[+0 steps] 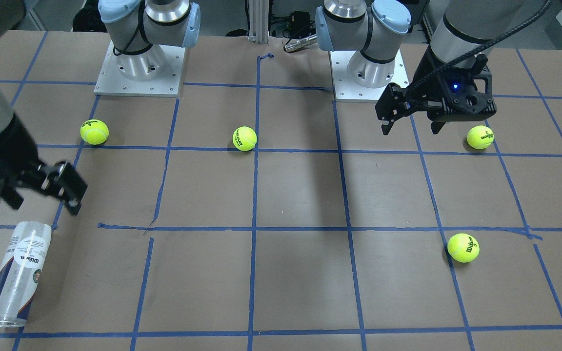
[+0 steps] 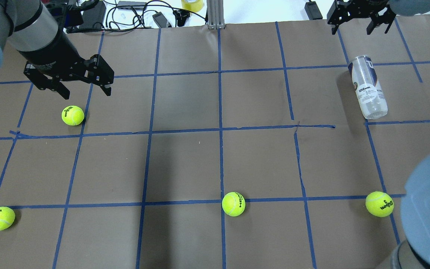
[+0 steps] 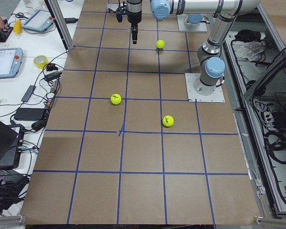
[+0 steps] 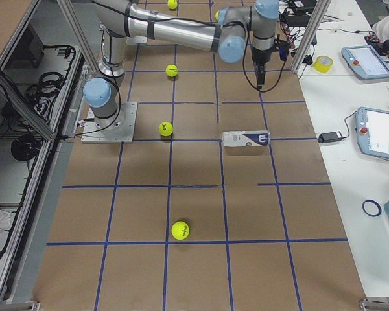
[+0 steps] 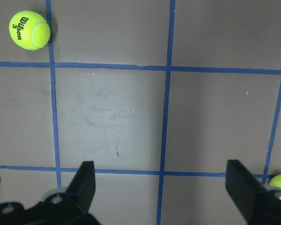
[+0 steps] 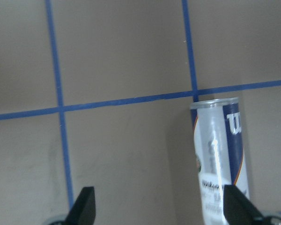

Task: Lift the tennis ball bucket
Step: 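Move the right gripper down over the upright clear Wilson tube, then close the right gripper on the tube top and lift it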

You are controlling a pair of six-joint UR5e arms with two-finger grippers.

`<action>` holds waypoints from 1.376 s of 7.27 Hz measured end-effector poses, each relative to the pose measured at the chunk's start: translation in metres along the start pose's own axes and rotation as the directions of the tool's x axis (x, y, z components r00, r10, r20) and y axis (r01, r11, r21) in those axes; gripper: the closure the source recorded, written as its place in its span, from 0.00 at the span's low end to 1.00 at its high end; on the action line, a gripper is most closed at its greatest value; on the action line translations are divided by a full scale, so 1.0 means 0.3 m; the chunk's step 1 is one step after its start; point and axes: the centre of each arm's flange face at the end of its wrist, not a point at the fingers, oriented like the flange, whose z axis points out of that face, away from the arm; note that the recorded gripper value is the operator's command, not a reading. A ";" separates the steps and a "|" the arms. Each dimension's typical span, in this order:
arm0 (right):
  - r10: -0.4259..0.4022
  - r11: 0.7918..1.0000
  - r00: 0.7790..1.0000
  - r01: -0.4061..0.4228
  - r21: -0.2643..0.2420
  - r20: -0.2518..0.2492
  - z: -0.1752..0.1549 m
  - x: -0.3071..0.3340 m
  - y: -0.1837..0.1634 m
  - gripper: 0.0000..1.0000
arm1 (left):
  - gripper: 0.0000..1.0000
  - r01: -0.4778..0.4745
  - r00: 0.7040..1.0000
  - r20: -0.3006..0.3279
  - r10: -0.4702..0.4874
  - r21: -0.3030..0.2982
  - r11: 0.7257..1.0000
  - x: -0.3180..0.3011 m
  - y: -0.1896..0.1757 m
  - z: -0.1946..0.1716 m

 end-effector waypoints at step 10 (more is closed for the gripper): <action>-0.147 0.984 0.984 0.156 -0.088 0.101 0.671 0.304 -0.103 0.08 | 0.00 0.000 1.000 0.001 0.000 -0.002 1.000 0.000 0.000 0.001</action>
